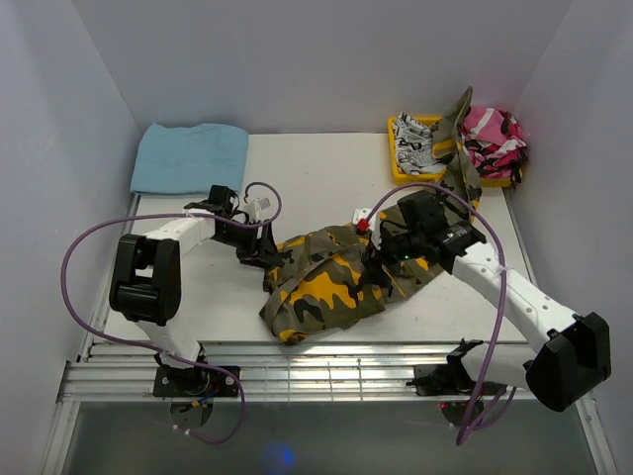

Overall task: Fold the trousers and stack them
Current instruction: Flatten the trousers out

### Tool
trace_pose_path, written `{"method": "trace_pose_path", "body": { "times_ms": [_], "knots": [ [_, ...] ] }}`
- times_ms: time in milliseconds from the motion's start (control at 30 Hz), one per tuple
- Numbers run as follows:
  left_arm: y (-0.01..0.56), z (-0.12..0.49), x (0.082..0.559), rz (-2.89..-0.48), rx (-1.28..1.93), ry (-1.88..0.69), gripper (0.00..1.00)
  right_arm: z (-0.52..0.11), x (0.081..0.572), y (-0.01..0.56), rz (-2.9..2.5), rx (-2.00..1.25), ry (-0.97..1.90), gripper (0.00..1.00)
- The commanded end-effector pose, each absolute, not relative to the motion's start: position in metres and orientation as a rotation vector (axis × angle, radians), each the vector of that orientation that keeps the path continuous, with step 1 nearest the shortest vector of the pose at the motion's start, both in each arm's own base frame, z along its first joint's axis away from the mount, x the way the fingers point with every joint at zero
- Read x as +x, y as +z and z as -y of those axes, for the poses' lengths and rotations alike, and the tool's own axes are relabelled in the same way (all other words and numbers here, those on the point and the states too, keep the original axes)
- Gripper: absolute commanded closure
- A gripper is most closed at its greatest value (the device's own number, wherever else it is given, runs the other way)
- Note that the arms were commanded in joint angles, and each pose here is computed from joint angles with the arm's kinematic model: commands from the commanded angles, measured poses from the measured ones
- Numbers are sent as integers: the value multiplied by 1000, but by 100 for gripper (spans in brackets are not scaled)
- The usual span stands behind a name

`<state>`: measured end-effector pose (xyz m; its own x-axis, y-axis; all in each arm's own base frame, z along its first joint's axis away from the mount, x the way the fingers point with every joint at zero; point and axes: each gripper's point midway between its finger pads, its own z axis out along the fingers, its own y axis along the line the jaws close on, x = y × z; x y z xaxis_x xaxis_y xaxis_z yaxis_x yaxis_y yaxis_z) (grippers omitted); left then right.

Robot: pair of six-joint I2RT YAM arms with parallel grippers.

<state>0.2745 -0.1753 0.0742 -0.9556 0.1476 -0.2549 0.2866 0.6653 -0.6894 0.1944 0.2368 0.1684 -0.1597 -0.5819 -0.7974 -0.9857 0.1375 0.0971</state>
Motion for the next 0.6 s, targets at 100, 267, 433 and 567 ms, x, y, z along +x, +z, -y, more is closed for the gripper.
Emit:
{"method": "trace_pose_path", "body": {
  "times_ms": [100, 267, 433, 567],
  "knots": [
    [93, 196, 293, -2579, 278, -1336, 55, -222, 260, 155, -1869, -1469, 491, 11],
    [90, 197, 295, -2568, 286, -1346, 87, -227, 288, 127, -1961, -1410, 545, 2],
    [85, 196, 290, -2575, 299, -1342, 100, -237, 311, 129, -1871, -1450, 509, 2],
    [83, 196, 289, -2582, 299, -1341, 100, -240, 316, 127, -1831, -1493, 507, 2]
  ]
}}
